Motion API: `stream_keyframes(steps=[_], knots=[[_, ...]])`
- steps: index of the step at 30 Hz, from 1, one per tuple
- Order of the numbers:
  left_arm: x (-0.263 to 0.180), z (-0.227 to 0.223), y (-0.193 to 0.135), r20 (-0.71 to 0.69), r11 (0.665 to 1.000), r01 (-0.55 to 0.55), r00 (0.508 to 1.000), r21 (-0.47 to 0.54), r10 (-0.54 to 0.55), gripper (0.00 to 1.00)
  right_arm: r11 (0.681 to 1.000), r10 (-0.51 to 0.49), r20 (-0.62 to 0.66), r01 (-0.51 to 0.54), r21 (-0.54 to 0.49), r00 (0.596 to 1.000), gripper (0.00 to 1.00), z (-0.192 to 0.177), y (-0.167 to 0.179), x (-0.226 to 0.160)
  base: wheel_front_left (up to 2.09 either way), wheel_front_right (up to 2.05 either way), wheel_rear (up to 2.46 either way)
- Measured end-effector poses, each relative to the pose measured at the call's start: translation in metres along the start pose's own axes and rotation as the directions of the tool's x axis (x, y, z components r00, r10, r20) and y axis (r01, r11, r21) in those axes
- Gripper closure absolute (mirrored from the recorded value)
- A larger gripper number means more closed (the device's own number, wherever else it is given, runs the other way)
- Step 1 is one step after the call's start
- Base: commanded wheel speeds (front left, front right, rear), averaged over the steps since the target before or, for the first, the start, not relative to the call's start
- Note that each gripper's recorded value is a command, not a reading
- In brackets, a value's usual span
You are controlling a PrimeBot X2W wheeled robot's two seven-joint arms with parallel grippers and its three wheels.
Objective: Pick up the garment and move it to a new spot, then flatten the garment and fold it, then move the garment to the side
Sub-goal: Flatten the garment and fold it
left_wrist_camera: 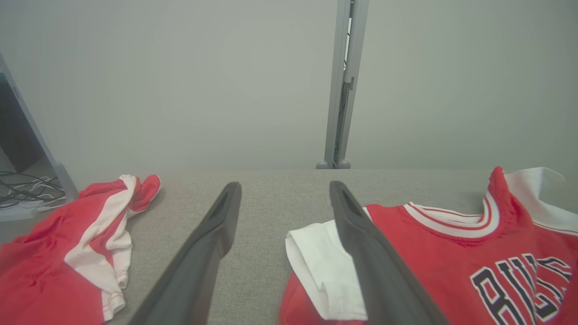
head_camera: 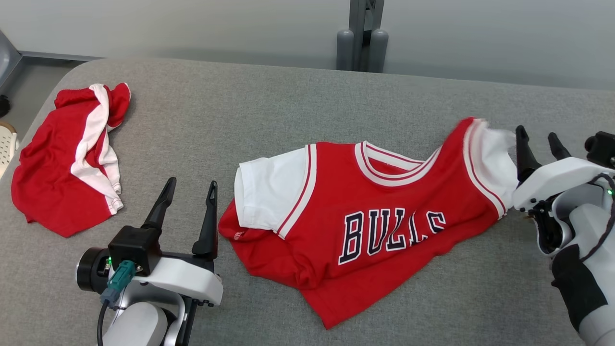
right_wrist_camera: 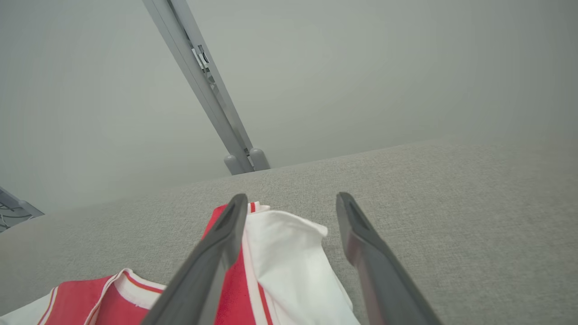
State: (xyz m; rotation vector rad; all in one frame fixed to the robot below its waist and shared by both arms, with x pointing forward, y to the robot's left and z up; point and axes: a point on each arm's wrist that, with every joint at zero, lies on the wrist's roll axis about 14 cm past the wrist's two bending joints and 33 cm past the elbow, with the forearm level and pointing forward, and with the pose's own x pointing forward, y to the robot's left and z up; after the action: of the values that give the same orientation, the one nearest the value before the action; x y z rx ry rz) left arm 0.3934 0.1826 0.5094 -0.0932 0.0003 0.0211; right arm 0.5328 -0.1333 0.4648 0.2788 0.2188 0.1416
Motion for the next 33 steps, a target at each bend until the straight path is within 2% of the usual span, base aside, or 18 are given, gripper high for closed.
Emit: stream_keyframes(steps=[8, 15, 23, 28, 33], knots=[[0.003, 0.007, 0.0, 0.023, 1.0, 0.005, 1.0, 0.011, -0.005, 0.0, 0.998, -0.065, 0.086, 0.064, 0.012, 0.994, 0.0, 0.014, -0.037, -0.026, 0.0, 0.0, 0.0], [0.002, 0.012, -0.005, 0.035, 1.0, 0.021, 0.999, 0.017, -0.022, 0.0, 0.995, -0.087, 0.217, 0.097, -0.037, 0.972, 0.0, 0.038, -0.055, -0.068, 0.0, 0.0, 0.0], [-0.002, 0.019, -0.011, 0.048, 0.999, 0.039, 0.998, 0.023, -0.04, 0.0, 0.991, -0.053, 0.283, 0.086, -0.105, 0.958, 0.0, 0.039, -0.044, -0.113, 0.0, 0.0, 0.0], [-0.01, 0.021, -0.014, 0.048, 0.998, 0.05, 0.998, 0.026, -0.051, 0.0, 0.983, -0.031, 0.276, 0.078, -0.164, 0.961, 0.0, 0.035, -0.034, -0.14, 0.0, 0.0, 0.0], [-0.021, 0.019, -0.016, 0.036, 0.998, 0.054, 0.998, 0.026, -0.055, 0.0, 0.981, -0.033, 0.26, 0.081, -0.176, 0.965, 0.0, 0.03, -0.026, -0.164, 0.0, 0.0, 0.0]])
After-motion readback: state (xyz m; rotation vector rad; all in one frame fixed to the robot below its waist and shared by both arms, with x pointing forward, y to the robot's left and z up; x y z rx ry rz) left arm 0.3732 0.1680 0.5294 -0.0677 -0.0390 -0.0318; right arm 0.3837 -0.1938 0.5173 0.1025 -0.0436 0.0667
